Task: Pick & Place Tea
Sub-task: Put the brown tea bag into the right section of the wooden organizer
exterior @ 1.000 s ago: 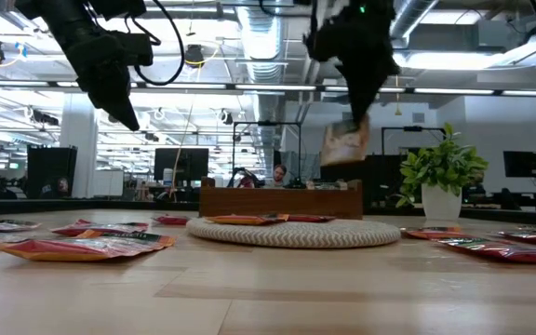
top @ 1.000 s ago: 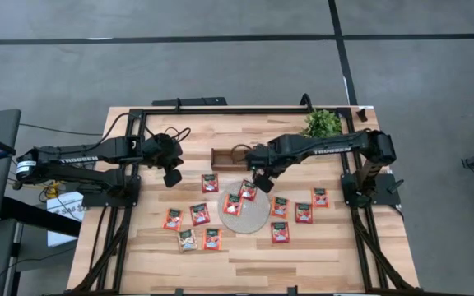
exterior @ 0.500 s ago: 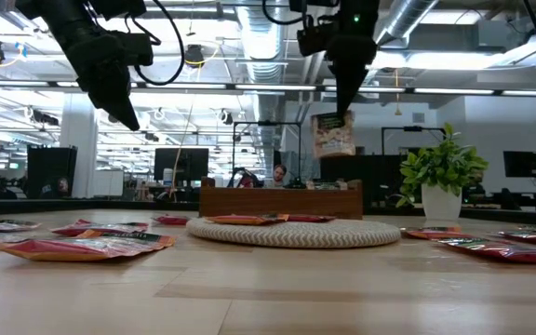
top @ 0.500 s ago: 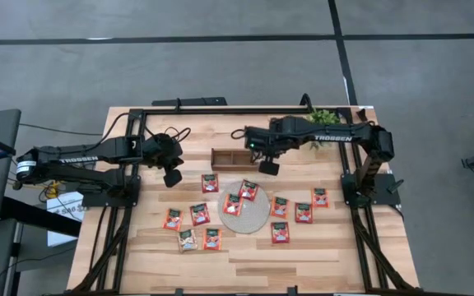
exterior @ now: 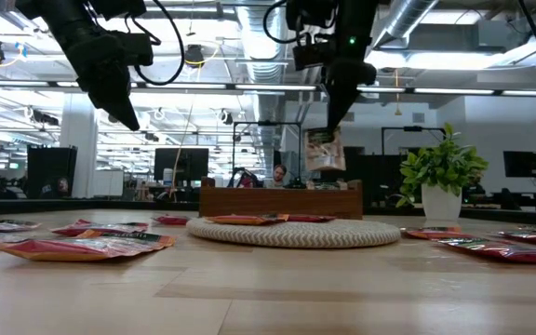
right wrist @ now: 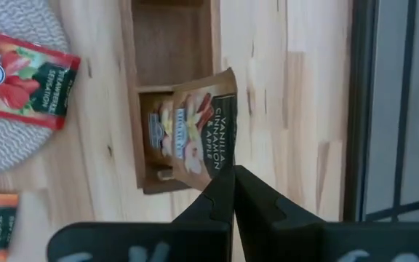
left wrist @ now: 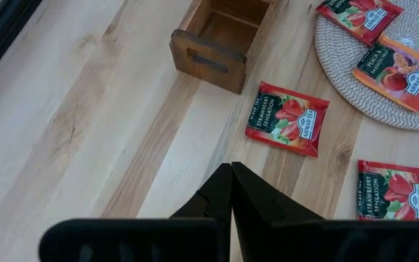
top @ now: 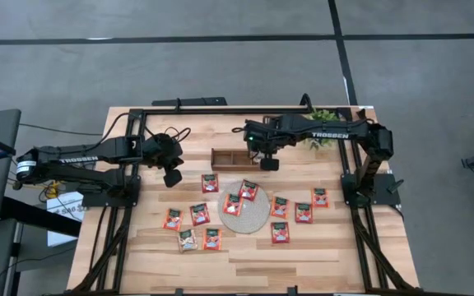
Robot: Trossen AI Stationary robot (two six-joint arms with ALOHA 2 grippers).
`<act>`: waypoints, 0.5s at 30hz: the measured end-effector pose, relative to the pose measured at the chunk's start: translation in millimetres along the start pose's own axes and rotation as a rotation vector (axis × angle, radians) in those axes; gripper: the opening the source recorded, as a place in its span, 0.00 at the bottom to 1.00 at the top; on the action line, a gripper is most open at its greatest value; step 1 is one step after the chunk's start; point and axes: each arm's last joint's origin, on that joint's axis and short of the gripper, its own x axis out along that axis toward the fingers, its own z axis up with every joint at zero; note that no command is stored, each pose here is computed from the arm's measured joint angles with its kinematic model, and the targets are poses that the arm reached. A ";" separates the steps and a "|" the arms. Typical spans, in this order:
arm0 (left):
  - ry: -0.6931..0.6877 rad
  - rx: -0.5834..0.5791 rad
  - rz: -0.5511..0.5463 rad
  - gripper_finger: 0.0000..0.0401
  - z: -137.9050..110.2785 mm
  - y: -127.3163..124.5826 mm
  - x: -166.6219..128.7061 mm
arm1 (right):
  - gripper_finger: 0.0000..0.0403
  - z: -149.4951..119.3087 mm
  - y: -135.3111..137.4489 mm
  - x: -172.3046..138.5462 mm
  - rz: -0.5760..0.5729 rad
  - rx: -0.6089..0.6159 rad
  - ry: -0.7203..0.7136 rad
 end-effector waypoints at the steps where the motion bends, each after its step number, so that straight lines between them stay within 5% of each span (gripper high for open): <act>1: 0.000 0.000 0.000 0.00 0.0 0.0 0.0 | 0.00 -0.5 0.3 0.6 0.002 -0.012 0.004; 15: 0.000 0.000 0.000 0.00 0.0 0.0 0.1 | 0.00 -0.6 -10.0 6.6 0.013 -0.024 -0.007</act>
